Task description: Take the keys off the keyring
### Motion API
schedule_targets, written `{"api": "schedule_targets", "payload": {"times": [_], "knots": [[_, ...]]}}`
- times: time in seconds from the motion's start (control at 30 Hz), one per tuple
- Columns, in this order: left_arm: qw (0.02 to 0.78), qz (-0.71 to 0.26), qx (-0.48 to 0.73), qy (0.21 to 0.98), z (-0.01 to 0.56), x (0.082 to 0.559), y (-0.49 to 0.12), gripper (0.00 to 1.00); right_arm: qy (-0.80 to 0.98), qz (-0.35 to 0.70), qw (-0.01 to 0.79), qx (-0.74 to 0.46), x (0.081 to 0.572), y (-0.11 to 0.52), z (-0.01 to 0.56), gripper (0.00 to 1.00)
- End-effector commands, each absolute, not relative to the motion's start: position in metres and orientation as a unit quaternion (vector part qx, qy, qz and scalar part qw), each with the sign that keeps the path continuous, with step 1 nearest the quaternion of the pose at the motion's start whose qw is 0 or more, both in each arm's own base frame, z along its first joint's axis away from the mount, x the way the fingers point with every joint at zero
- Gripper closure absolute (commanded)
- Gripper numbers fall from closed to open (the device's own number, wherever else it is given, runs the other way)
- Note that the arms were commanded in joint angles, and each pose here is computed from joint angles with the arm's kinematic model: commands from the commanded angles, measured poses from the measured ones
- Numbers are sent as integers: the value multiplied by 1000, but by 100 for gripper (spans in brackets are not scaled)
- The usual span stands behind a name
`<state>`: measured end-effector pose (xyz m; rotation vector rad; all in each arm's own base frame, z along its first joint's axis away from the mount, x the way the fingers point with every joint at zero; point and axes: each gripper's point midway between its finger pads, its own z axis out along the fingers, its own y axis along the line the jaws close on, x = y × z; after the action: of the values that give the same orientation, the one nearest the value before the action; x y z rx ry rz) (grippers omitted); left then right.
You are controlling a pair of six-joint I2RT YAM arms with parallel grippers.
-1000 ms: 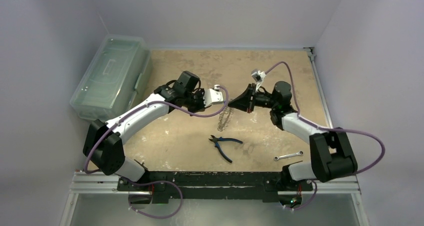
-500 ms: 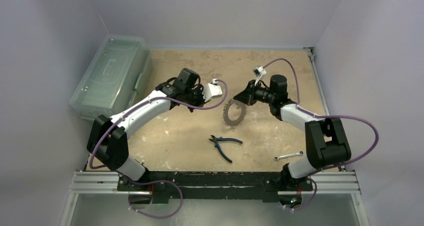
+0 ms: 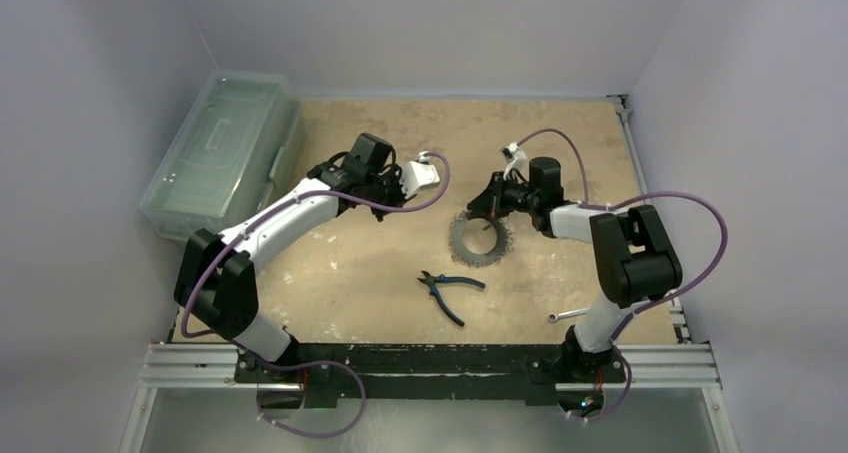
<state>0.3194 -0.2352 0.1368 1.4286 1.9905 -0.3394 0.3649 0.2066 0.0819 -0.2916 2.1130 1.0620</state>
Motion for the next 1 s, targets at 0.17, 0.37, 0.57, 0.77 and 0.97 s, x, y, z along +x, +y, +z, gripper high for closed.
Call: {"api": "schedule_targets", "payload": {"times": [0.17,0.37,0.57,0.77,0.97], "knots": [[361,-133,532,754,156,332,-242,100,812,366,421,-174,384,201,117,68],[363,-136,529,755,158,334,-243,100,821,293,422,-249,366,187,131,53],[361,-150,513,765,162,340,-242,100,791,255,372,-414,311,193,118,43],[370,-166,489,772,172,349,-235,100,737,225,351,-532,289,181,102,38],[373,-170,481,775,174,350,-230,100,685,215,325,-615,274,176,81,30]]}}
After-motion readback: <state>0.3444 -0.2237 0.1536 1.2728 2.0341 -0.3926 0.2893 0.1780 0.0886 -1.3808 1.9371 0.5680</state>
